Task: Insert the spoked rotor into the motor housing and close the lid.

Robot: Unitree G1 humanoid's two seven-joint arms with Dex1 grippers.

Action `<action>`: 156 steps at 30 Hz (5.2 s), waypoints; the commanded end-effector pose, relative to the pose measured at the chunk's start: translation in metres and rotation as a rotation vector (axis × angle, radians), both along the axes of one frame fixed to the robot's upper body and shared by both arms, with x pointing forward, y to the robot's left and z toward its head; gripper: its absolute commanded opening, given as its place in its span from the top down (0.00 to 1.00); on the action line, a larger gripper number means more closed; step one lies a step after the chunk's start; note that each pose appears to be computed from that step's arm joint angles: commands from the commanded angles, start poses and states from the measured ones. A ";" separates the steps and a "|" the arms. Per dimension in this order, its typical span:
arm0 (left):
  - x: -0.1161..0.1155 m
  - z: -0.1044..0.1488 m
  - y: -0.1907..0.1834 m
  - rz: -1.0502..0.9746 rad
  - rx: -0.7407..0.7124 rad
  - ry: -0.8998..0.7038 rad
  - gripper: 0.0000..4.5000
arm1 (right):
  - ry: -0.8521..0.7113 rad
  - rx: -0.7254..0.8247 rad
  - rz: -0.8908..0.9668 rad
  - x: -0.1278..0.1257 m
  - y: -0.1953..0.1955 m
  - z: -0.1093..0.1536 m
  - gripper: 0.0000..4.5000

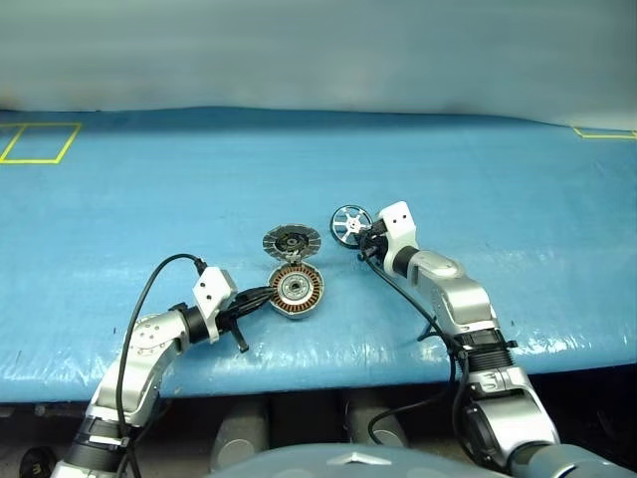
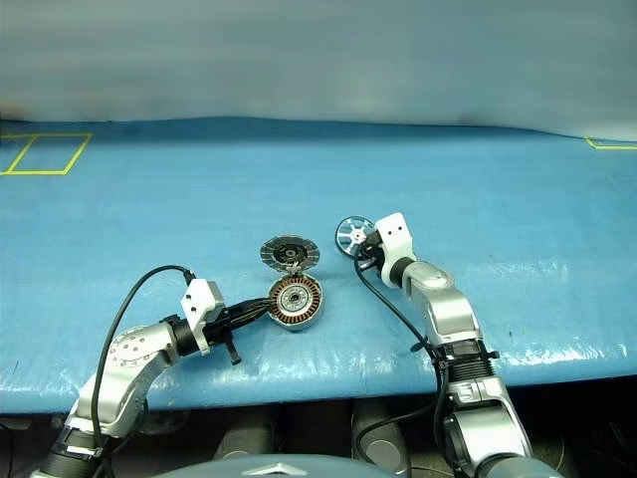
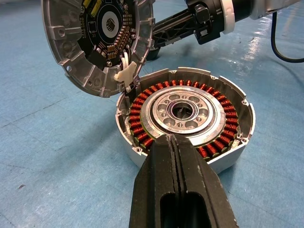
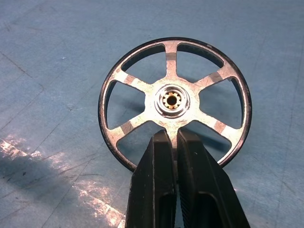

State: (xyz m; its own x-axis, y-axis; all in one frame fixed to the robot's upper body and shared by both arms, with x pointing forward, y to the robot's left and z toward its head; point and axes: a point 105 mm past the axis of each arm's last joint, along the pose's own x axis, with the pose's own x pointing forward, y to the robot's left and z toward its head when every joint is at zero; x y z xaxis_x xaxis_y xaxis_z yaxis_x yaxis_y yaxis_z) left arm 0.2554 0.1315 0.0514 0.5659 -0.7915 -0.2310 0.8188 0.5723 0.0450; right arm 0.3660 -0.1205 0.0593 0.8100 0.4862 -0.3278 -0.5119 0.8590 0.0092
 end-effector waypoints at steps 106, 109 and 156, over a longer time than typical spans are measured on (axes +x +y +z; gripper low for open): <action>-0.014 0.015 0.013 -0.160 -0.005 -0.116 1.00 | -0.041 0.223 0.620 -0.086 0.082 0.033 0.45; -0.014 0.015 0.014 -0.154 -0.001 -0.117 1.00 | -0.038 0.219 0.625 -0.086 0.083 0.032 0.45; -0.016 0.011 0.013 -0.143 0.010 -0.110 1.00 | -0.113 -0.005 0.646 -0.084 0.085 0.020 0.53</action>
